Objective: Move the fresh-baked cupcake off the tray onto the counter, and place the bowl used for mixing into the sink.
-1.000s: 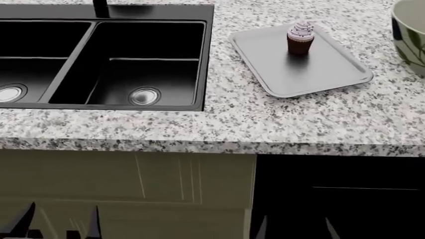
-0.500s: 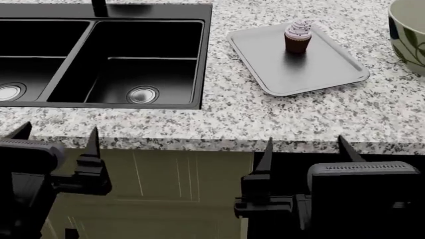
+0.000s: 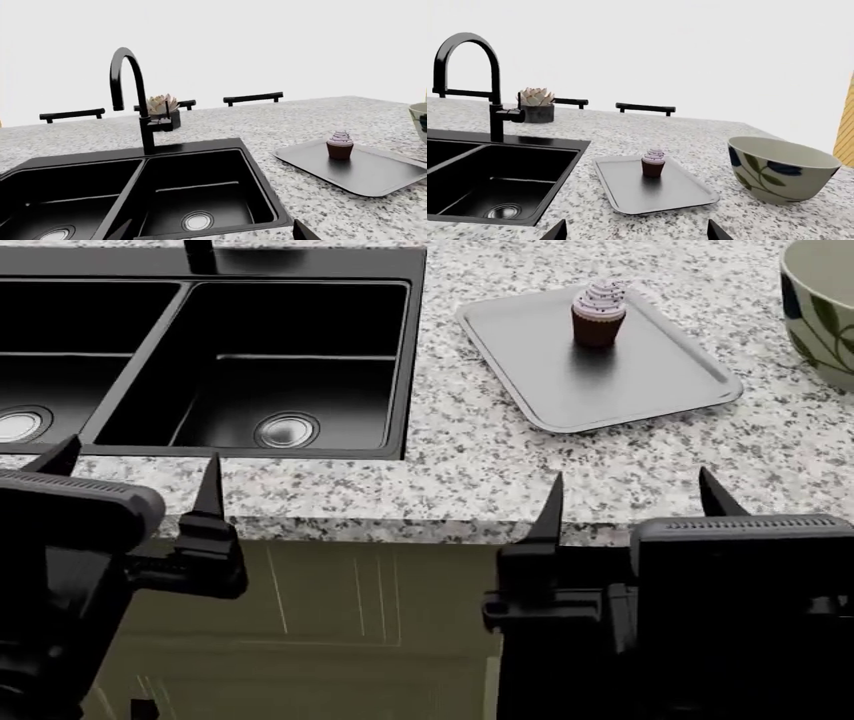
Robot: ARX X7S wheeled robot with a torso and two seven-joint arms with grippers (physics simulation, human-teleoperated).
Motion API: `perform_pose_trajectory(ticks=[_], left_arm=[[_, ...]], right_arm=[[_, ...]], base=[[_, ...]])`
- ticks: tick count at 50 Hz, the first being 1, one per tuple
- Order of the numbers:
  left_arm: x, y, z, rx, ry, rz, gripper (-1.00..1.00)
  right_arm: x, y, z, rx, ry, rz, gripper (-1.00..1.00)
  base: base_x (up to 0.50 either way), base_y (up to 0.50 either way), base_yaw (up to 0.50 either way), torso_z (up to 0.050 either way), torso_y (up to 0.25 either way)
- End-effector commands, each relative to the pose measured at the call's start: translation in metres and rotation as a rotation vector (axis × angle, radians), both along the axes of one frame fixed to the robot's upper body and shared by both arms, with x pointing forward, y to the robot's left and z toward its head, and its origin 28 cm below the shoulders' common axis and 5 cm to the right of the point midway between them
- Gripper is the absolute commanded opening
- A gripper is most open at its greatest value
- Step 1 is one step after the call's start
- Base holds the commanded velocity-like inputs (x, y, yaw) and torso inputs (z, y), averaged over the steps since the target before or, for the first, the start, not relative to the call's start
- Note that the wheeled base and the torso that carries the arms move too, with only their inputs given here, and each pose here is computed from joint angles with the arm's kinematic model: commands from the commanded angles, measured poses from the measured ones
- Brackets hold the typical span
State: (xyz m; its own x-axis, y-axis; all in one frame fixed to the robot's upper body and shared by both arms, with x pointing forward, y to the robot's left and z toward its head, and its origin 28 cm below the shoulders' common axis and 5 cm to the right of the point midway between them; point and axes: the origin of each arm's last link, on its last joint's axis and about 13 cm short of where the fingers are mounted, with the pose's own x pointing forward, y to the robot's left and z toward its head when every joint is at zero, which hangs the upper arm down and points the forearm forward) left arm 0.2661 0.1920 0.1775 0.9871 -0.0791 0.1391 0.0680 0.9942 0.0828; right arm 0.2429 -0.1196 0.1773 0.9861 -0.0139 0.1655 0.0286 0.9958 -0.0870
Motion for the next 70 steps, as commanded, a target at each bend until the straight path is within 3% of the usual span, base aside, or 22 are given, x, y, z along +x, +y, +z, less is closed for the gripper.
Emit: perform_pose_trajectory(ticks=[1,39,70], left_arm=[[-0.003,0.0,0.013,0.008,-0.032,0.005,1.0],[-0.008,-0.002,0.018,0.022,-0.043,-0.011,1.0],[-0.012,0.0,0.026,0.021,-0.069,-0.007,1.0]], right_arm=[[-0.004,-0.002,0.007,0.032,-0.029,-0.02,1.0],[-0.014,-0.008,0.018,0.035,-0.064,-0.043,1.0],[-0.017,-0.01,0.025,0.031,-0.083,-0.056,1.0]], base=[[0.16,-0.44,0.0,0.0,0.0],[0.18,-0.42,0.0,0.0,0.0],[0.38,-0.28,0.0,0.0,0.0]])
